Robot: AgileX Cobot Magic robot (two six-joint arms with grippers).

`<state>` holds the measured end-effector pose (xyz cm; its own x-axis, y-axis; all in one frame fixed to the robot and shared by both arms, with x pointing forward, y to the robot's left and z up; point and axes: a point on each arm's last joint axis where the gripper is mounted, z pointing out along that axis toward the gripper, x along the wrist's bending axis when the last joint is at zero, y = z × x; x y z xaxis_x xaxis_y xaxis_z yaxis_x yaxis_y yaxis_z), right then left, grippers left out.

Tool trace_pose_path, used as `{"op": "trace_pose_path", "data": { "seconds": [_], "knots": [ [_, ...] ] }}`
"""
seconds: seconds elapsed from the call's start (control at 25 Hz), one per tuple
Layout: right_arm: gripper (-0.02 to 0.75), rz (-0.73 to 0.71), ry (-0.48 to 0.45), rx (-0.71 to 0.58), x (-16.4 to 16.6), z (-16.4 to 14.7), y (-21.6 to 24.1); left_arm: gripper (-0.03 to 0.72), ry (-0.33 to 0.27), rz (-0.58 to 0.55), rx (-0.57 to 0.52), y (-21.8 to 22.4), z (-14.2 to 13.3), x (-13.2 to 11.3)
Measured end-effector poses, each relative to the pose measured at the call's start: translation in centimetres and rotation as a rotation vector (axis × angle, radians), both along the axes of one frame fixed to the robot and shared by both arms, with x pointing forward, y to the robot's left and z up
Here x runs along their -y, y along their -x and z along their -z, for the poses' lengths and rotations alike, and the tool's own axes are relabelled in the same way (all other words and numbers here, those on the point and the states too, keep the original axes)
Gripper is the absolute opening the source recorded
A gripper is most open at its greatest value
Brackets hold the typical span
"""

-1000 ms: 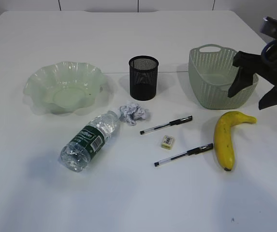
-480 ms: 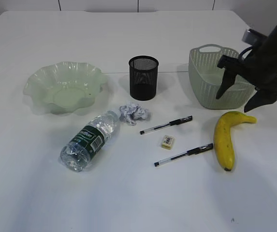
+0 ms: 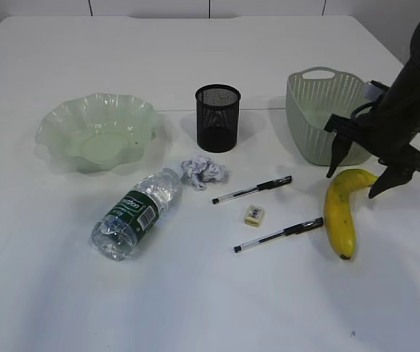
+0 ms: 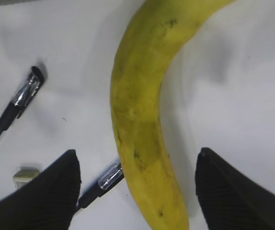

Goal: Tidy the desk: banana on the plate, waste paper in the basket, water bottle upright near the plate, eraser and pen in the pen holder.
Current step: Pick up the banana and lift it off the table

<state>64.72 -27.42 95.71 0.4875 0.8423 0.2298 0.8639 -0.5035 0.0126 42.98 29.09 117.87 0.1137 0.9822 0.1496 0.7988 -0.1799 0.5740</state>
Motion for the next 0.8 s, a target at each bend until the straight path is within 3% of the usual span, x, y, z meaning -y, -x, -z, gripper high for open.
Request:
{"op": "trace_pose_path", "data": {
  "seconds": [0.44, 0.8],
  "knots": [
    [0.554, 0.04, -0.005, -0.01, 0.0, 2.6, -0.9, 0.465, 0.008, 0.002, -0.001, 0.0, 0.0, 0.1],
    [0.554, 0.059, -0.004, 0.044, 0.0, 2.9, -1.5, 0.465, 0.025, 0.007, -0.003, 0.0, 0.0, 0.2]
  ]
}}
